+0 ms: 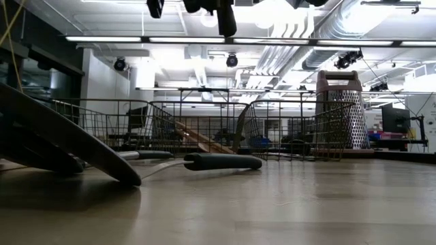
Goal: Pick & Place Kitchen Items
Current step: Put the black spatula into the left wire basket
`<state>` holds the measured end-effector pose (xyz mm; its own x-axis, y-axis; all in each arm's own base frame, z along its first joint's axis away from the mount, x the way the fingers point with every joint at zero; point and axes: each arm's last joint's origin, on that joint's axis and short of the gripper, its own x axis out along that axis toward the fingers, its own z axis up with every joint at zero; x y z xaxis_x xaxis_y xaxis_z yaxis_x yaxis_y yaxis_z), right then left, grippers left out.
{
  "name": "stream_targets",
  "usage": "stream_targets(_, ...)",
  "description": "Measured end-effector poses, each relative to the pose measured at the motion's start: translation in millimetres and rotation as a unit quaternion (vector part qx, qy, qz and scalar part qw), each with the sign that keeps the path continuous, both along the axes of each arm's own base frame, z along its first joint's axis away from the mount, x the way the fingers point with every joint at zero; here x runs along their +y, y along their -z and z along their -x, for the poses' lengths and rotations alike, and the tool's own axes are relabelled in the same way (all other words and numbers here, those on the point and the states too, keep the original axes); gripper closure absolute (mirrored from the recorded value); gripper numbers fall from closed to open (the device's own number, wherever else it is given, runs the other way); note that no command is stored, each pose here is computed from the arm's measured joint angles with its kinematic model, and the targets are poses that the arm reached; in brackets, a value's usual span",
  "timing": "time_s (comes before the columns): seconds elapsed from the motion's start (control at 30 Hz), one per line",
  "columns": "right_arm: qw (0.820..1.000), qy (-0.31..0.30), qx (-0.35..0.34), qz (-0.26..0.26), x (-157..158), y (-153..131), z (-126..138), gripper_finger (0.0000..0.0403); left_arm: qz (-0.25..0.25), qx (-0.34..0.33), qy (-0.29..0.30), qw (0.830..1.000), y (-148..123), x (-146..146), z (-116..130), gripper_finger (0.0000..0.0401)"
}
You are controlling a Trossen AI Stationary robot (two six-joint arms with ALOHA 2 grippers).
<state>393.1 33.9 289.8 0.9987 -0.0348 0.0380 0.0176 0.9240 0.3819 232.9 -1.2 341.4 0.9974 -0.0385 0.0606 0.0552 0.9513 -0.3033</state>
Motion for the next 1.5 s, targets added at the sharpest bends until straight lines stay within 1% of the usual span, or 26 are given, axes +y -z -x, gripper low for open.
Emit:
stream_targets(0.03,1.0,-0.001,0.0,0.0,0.4,0.0,0.0,0.0314,0.0,0.0,0.0,1.0,0.0,0.0,0.0,0.0364)
stream_targets(0.1,1.0,-0.006,0.003,0.001,1.1,0.5,0.0,0.0307,-0.001,0.0,-0.001,1.0,-0.1,0.1,0.0,0.0389)
stream_targets(0.17,1.0,-0.008,0.003,0.001,2.4,0.5,0.1,0.0303,0.001,0.001,0.0,1.0,0.4,0.0,-0.2,0.04)
stream_targets(0.3,1.0,-0.004,0.003,-0.002,3.9,0.6,0.3,0.03,0.0,-0.001,0.0,1.0,0.2,0.1,-0.2,0.0401)
stream_targets(0.43,1.0,-0.006,0.003,-0.017,4.3,0.6,0.3,0.0298,0.0,-0.002,-0.001,1.0,-0.1,0.1,-0.2,0.0401)
stream_targets(0.7,1.0,-0.01,0.007,-0.019,5.7,1.3,0.4,0.0298,0.0,-0.003,-0.001,1.0,-0.4,0.1,-0.1,0.0401)
stream_targets(0.8,1.0,-0.01,0.01,-0.028,5.6,1.9,0.4,0.0295,0.0,-0.003,-0.001,1.0,-0.4,0.1,-0.1,0.0401)
stream_targets(0.9,0.999,-0.009,0.021,-0.028,5.7,4.1,0.4,0.0279,0.0,-0.004,-0.001,1.0,-0.5,0.1,0.0,0.0401)
stream_targets(1.13,0.999,-0.009,0.024,-0.029,5.7,4.8,0.4,0.0204,0.0,-0.004,-0.001,1.0,-0.5,0.1,0.0,0.0401)
stream_targets(1.23,0.999,-0.009,0.024,-0.029,5.6,4.8,0.4,0.0181,0.0,-0.004,-0.001,1.0,-0.5,0.1,0.0,0.0401)
stream_targets(1.37,0.999,-0.009,0.029,-0.028,5.6,5.7,0.4,0.0168,0.0,-0.004,-0.001,1.0,-0.6,0.1,0.1,0.0401)
stream_targets(1.5,0.999,-0.009,0.034,-0.027,5.6,6.6,0.5,0.0166,0.0,-0.004,-0.001,1.0,-0.6,0.1,0.1,0.0401)
